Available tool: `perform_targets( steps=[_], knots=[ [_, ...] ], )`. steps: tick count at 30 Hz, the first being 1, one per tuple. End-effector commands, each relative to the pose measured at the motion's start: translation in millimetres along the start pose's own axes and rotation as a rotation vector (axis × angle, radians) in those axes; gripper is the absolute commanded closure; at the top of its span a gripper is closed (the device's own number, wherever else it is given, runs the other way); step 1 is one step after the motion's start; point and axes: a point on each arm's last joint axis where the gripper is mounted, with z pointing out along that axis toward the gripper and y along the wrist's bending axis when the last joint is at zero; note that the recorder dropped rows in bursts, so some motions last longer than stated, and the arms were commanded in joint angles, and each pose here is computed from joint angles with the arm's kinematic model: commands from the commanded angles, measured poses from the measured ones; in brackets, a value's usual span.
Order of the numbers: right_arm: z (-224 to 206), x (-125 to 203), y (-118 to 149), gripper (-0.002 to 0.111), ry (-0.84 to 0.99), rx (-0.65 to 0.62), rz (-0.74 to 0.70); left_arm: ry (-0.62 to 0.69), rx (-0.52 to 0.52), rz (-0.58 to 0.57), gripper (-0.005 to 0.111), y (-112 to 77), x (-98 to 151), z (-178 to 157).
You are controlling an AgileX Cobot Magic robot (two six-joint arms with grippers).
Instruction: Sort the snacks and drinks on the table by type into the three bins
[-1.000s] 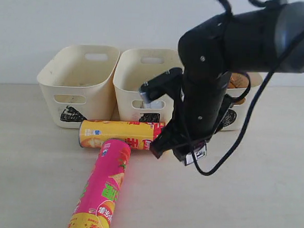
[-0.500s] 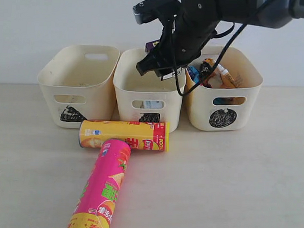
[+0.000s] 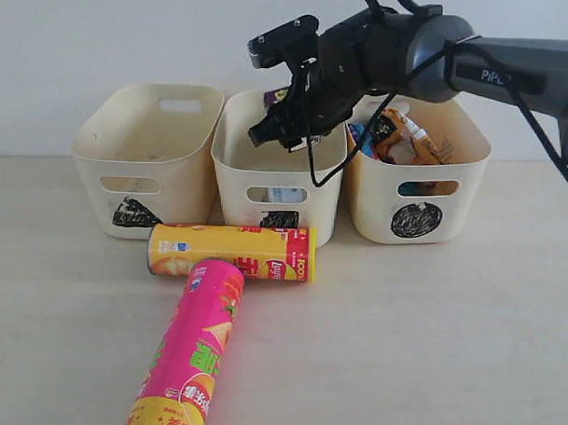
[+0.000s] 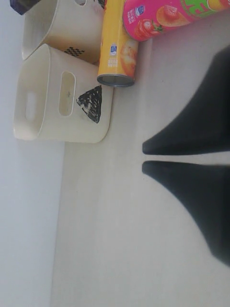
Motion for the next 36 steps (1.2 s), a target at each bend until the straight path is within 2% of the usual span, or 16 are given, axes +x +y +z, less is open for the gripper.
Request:
perform_targets(
  steps=[1, 4, 7, 11, 14, 15, 23, 29, 36],
  knots=[
    [-6, -12, -7, 0.03, -0.08, 0.018, -0.019, -0.02, 0.0, -0.008, 0.103, -0.1, -2, -1],
    [-8, -11, -8, 0.034, -0.063, 0.021, -0.02, -0.02, 0.0, -0.008, 0.103, -0.1, -2, -1],
    [-14, -10, -10, 0.045, -0.019, 0.027, -0.019, -0.02, 0.0, -0.008, 0.103, -0.1, -2, -1],
    [-28, -9, -14, 0.076, 0.062, 0.038, -0.013, -0.02, 0.0, -0.008, 0.103, -0.1, -2, -1],
    [-42, -7, -18, 0.105, 0.133, 0.049, -0.024, -0.02, 0.0, -0.008, 0.103, -0.1, -2, -1],
    [-47, -7, -19, 0.108, 0.154, 0.051, -0.024, -0.02, 0.0, -0.008, 0.103, -0.1, -2, -1],
    [-84, -10, -26, 0.108, 0.241, 0.058, 0.001, -0.02, 0.0, -0.008, 0.103, -0.1, -2, -1],
    [-105, 8, -30, 0.108, 0.28, 0.056, 0.016, -0.02, 0.0, -0.008, 0.103, -0.1, -2, -1],
    [-146, 38, -70, 0.108, 0.266, 0.114, 0.108, -0.02, 0.0, -0.008, 0.103, -0.1, -2, -1]
  ],
)
